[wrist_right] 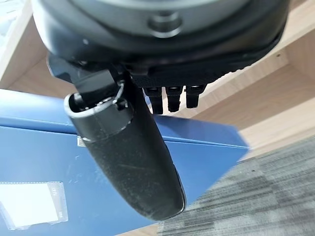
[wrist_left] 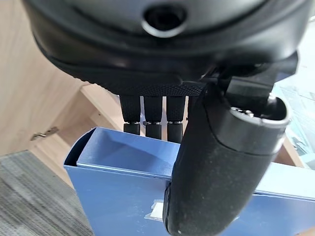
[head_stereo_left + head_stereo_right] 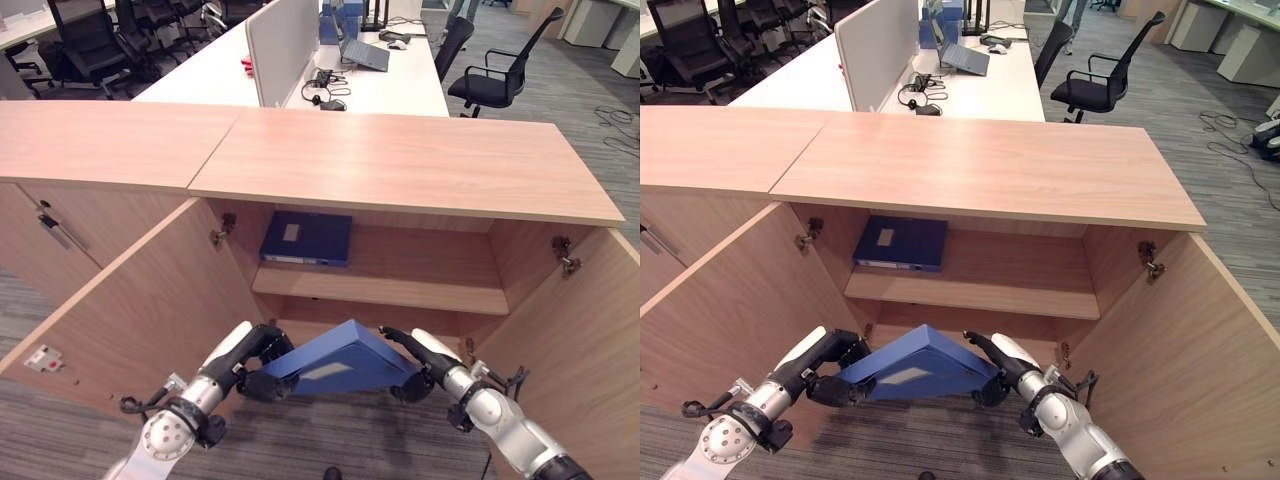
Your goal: Put the empty folder in the office cabinet
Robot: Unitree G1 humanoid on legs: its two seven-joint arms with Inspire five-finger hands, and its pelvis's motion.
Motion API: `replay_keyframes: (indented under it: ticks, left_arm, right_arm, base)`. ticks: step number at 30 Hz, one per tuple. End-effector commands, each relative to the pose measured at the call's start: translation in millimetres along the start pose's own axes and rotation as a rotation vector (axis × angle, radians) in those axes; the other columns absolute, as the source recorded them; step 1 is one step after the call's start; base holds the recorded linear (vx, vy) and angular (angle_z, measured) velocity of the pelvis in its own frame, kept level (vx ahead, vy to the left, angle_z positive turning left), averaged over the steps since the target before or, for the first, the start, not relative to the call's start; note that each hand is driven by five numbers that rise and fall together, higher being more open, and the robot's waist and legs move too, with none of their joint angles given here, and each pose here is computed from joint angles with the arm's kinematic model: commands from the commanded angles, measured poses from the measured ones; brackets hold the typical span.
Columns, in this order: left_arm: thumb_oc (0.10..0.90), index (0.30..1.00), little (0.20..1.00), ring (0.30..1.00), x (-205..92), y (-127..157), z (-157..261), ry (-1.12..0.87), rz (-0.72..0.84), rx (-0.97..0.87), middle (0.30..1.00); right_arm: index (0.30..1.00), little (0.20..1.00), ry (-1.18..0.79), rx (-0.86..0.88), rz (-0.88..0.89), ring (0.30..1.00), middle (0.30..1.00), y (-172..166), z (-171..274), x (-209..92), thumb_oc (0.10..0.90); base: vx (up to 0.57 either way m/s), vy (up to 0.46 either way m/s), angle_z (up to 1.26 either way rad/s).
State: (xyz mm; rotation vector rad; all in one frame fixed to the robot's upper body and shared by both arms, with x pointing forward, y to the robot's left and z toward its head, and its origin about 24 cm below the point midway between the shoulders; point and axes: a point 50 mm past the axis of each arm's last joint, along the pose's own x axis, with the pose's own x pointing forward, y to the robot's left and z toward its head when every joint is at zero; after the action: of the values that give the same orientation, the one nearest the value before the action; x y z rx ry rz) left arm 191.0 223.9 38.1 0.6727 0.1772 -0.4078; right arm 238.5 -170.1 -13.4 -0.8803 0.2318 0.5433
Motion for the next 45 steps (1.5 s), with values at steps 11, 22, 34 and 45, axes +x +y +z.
replay_keyframes:
  ticks: [11,22,34,45]
  left_arm:
    - [0.400,0.300,0.300,0.300,12.0,41.2,95.4,-0.511,0.072,0.012,0.300]
    - [0.400,0.300,0.300,0.300,4.8,44.1,126.9,-0.673,-0.032,-0.051,0.300]
    - [0.800,0.900,0.900,0.900,9.6,39.6,102.4,-0.557,-0.074,-0.076,0.900]
    - [0.800,0.900,0.900,0.900,23.1,-4.4,-16.4,-0.140,0.185,-0.914,0.900]
  right_arm:
    - [0.451,0.451,-0.362,-0.027,-0.038,0.451,0.451,-27.1,81.4,20.3,0.500]
    - [0.300,0.300,-0.390,0.117,0.212,0.300,0.300,1.5,90.0,28.1,0.400]
    - [0.300,0.300,-0.361,0.220,0.223,0.300,0.300,-6.0,72.4,18.2,0.400]
    - [0.300,0.300,-0.102,-0.185,0.150,0.300,0.300,-12.2,18.8,17.5,0.400]
  base:
    - [0.00,0.000,0.00]
    - [0.00,0.001,0.01]
    - [0.00,0.004,0.01]
    - [0.00,0.006,-0.01]
